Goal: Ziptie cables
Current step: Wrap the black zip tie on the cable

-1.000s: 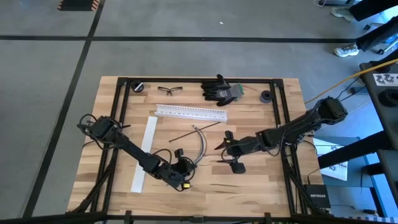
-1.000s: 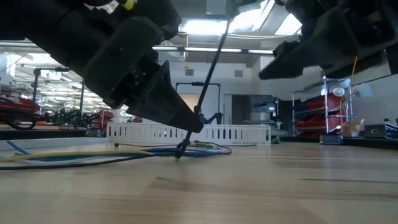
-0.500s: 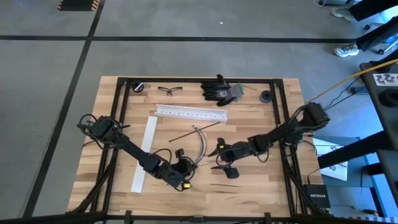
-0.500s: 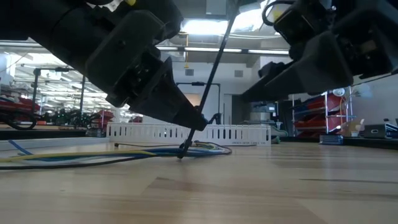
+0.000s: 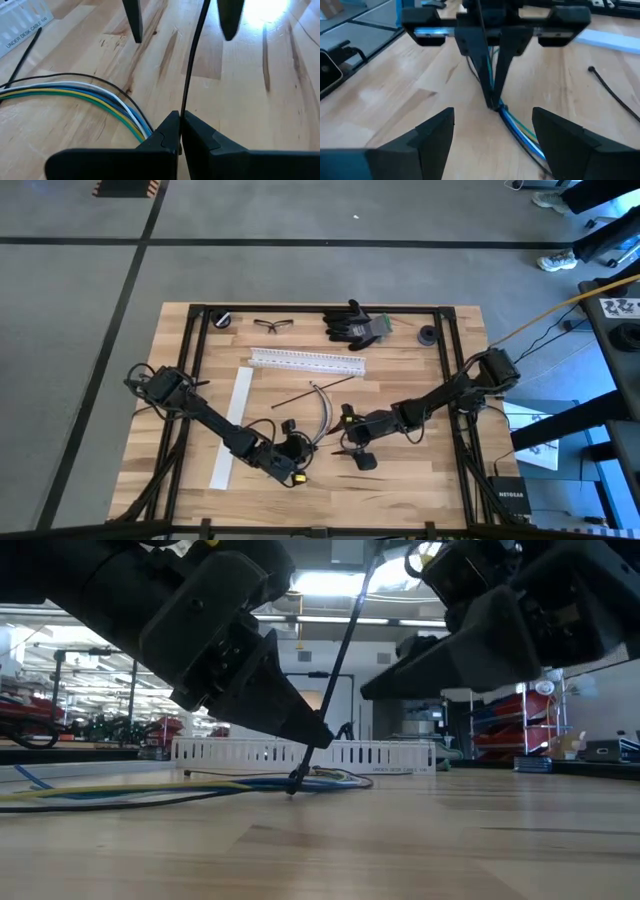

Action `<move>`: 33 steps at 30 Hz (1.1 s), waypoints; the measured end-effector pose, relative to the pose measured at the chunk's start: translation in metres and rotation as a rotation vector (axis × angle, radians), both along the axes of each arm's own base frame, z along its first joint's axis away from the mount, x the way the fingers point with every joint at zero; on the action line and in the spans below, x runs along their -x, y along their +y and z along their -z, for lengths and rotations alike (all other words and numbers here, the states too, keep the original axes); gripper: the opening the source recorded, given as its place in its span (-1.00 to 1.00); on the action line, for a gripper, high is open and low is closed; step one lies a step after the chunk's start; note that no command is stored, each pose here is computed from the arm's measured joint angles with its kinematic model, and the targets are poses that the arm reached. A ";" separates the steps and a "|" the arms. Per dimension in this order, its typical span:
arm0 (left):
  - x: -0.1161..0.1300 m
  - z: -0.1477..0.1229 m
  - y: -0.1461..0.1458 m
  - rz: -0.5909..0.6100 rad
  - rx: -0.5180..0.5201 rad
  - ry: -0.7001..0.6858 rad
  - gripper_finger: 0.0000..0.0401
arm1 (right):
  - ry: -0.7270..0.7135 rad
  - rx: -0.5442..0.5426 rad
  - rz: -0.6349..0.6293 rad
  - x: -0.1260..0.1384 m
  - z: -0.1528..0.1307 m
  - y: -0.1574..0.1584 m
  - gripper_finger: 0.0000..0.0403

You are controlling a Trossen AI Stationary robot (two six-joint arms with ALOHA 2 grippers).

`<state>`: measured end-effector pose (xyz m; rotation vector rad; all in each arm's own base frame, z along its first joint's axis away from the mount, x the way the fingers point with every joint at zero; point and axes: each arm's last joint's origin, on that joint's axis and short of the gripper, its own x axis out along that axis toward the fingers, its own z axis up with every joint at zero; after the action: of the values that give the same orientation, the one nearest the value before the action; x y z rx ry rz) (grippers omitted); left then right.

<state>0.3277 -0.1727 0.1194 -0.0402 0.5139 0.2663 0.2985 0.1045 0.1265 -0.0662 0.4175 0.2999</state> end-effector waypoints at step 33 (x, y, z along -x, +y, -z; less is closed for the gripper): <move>0.001 0.020 0.000 0.004 -0.010 0.074 -1.00 | -0.139 0.233 -0.033 -0.033 -0.042 0.007 -1.00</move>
<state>0.3263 -0.1727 0.0997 -0.0191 0.5865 0.2668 0.3315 0.1110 0.1683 -0.3199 0.3121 0.2761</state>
